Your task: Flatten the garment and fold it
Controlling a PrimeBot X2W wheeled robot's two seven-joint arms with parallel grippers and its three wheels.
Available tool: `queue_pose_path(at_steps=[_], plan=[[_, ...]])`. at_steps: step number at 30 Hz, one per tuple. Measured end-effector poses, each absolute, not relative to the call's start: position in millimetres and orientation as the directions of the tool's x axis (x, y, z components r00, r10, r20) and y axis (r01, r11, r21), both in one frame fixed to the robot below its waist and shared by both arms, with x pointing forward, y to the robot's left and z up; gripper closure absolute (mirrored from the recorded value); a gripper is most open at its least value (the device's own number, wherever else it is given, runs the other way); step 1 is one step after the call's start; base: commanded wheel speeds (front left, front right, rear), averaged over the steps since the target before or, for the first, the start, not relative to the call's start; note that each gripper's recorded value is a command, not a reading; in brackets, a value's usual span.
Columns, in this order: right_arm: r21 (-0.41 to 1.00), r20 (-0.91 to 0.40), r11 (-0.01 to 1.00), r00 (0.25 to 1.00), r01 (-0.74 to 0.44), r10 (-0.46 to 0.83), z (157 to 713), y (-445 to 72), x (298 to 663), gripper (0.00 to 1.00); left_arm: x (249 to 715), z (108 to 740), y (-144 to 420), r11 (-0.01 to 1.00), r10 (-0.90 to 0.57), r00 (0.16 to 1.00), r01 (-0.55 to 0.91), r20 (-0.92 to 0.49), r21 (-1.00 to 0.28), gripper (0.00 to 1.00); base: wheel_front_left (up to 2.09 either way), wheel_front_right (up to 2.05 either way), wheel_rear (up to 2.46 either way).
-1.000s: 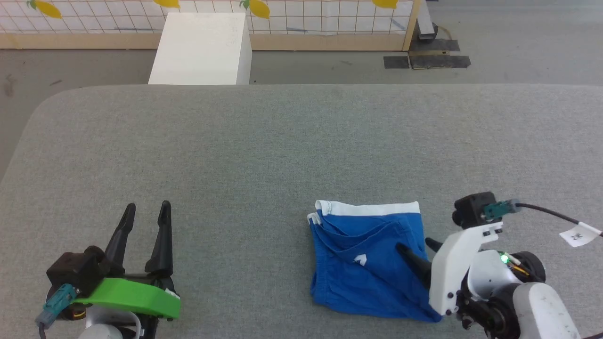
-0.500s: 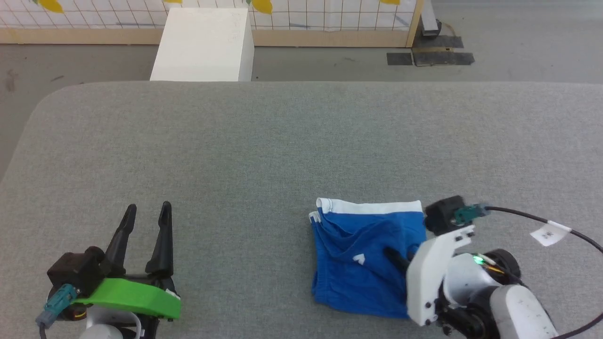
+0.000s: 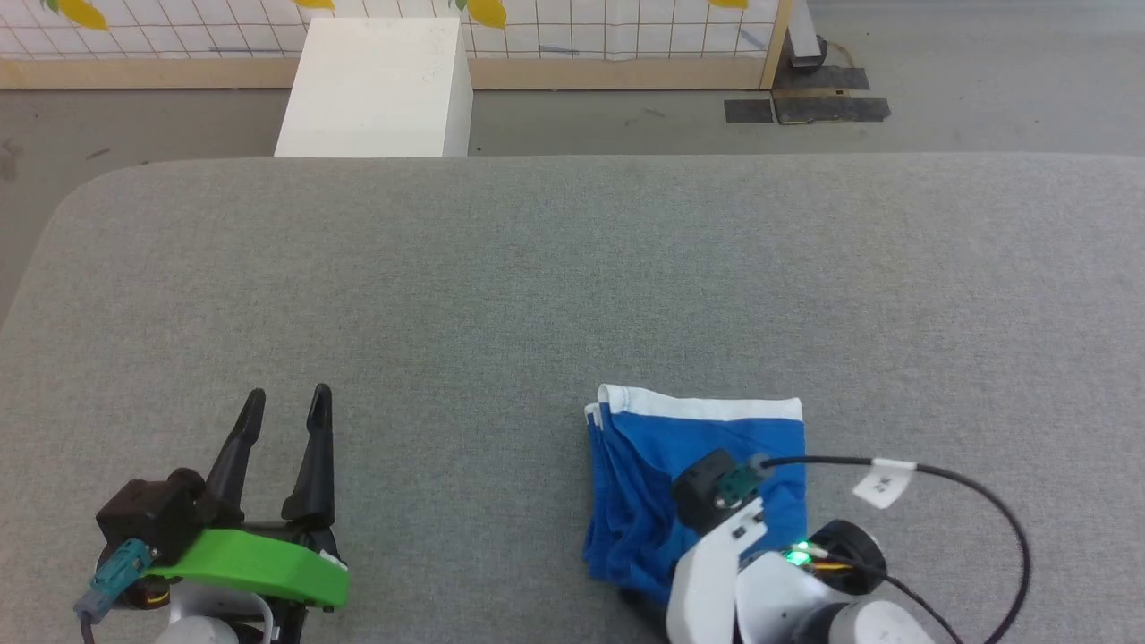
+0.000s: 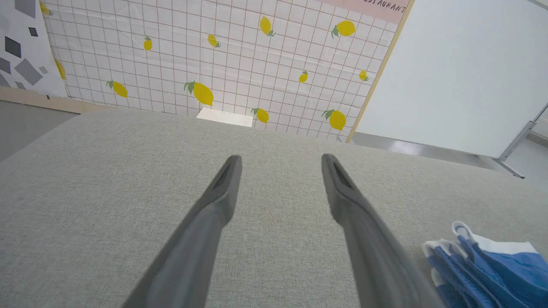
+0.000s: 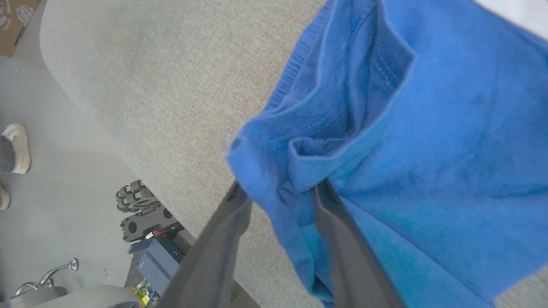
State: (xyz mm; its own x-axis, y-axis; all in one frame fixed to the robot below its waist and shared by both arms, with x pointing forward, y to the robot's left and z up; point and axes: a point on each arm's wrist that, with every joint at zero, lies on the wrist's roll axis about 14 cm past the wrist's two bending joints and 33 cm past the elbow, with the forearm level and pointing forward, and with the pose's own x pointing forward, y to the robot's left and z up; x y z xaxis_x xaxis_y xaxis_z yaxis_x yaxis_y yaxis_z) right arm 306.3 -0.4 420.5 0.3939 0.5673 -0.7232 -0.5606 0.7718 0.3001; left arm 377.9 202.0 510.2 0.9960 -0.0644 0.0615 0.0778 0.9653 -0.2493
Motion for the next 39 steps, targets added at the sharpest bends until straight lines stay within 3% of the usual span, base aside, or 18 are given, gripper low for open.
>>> queue_pose_path(at_steps=[5,11,14,17,23,30,35,36,37,38,39], plan=[[0.287,-0.703,0.767,0.418,-0.574,0.576,428.6,2.3,309.5,0.00,377.3,511.2,202.9,0.965,-0.063,0.996,0.077,0.064,-0.250,0.00,0.00,0.00,0.00],[0.286,-0.558,0.811,0.600,-0.511,0.574,472.3,-20.0,343.7,0.00,378.1,514.3,202.1,0.965,-0.067,0.995,0.083,0.073,-0.249,0.00,0.00,0.00,0.00],[0.269,-0.508,0.865,0.701,-0.424,0.502,485.0,-52.2,363.5,0.00,379.4,515.8,201.5,0.966,-0.067,0.995,0.084,0.076,-0.245,0.00,0.00,0.00,0.00],[0.235,-0.536,0.915,0.741,-0.328,0.403,476.3,-85.9,372.6,0.00,380.3,516.4,199.8,0.965,-0.073,0.994,0.090,0.078,-0.245,0.00,0.00,0.00,0.00],[0.181,-0.664,0.951,0.681,-0.252,0.307,431.0,-109.1,364.7,0.00,382.1,512.5,200.1,0.966,-0.075,0.995,0.089,0.066,-0.244,0.00,0.00,0.00,0.00],[0.205,-0.765,0.935,0.549,-0.291,0.338,385.9,-90.1,347.4,0.00,382.3,502.6,204.6,0.968,-0.063,0.997,0.069,0.036,-0.242,0.00,0.00,0.00,0.00],[0.183,-0.779,0.929,0.530,-0.321,0.336,378.0,-83.7,351.5,0.00,380.3,500.4,207.8,0.969,-0.053,0.998,0.058,0.028,-0.240,0.00,0.00,0.00,0.00],[0.181,-0.781,0.929,0.528,-0.322,0.334,377.3,-83.6,351.8,0.07,380.0,500.6,208.1,0.969,-0.052,0.998,0.058,0.029,-0.240,0.00,0.00,0.00,0.00],[0.176,-0.782,0.930,0.528,-0.324,0.332,377.2,-83.6,352.6,0.72,379.7,500.9,208.3,0.969,-0.052,0.998,0.057,0.029,-0.240,0.00,0.00,0.00,0.00],[0.172,-0.780,0.930,0.531,-0.325,0.330,378.1,-83.7,353.9,1.00,379.4,501.5,208.3,0.969,-0.052,0.998,0.058,0.031,-0.239,0.00,0.00,0.00,0.00],[0.169,-0.781,0.930,0.531,-0.327,0.329,378.2,-83.8,353.9,1.00,379.4,502.1,208.3,0.969,-0.052,0.998,0.058,0.033,-0.239,0.00,0.00,0.00,0.00]])
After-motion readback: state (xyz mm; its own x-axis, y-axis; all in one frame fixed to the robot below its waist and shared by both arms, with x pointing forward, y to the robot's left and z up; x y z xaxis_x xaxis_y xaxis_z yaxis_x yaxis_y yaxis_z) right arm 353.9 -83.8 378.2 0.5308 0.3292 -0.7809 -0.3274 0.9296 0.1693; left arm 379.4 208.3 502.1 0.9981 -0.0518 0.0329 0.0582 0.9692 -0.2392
